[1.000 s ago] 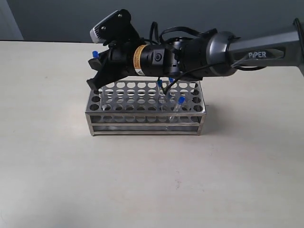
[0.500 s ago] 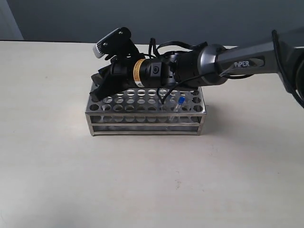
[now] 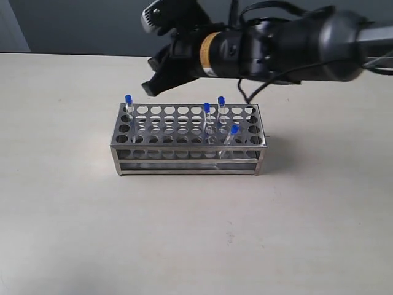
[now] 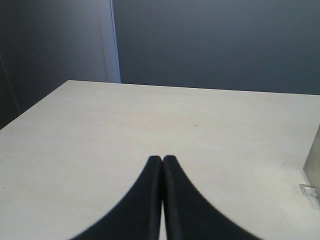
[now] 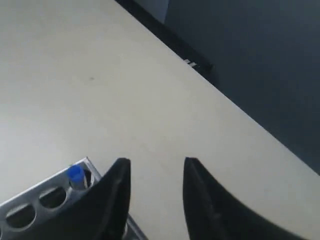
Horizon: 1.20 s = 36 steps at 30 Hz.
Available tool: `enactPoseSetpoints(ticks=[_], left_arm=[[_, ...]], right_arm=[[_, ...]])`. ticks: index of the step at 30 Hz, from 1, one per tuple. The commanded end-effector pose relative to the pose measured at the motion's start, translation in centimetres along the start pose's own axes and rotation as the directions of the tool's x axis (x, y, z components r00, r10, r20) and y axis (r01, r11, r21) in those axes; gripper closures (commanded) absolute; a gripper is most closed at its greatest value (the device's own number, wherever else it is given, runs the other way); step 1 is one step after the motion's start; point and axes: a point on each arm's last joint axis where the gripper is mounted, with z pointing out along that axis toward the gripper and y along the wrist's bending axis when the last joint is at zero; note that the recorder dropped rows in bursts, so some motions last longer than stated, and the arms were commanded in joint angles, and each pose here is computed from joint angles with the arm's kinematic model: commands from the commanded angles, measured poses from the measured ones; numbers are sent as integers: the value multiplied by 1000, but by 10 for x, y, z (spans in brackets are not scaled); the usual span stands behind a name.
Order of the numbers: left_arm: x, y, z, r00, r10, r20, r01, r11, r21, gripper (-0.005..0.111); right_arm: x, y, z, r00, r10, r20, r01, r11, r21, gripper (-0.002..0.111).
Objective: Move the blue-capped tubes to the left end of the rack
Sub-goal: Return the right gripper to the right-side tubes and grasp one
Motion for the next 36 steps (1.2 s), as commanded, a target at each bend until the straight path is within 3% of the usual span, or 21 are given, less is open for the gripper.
enactPoseSetpoints(ticks=[1, 4, 10, 18, 29, 31, 36], left_arm=[[1, -1, 0, 1000, -4, 4, 4, 1000, 9, 106], [1, -1, 0, 1000, -4, 4, 4, 1000, 9, 106], [1, -1, 0, 1000, -4, 4, 4, 1000, 9, 106], [1, -1, 0, 1000, -4, 4, 4, 1000, 9, 106], [1, -1, 0, 1000, -4, 4, 4, 1000, 9, 106], [1, -1, 0, 1000, -4, 4, 4, 1000, 9, 106], [1, -1, 0, 1000, -4, 4, 4, 1000, 9, 106]], right_arm=[[17, -11, -61, 994, 105, -12, -105, 993, 47, 76], [39, -15, -95, 978, 205, 22, -206, 977, 48, 76], [87, -12, -115, 956, 283, 76, -290, 951, 109, 75], [112, -8, -101, 945, 325, 45, -328, 939, 107, 57], [151, -2, -68, 924, 382, 4, -381, 921, 87, 57], [153, -2, -66, 922, 387, -4, -385, 918, 91, 63], [151, -2, -66, 921, 389, 13, -388, 918, 85, 106]])
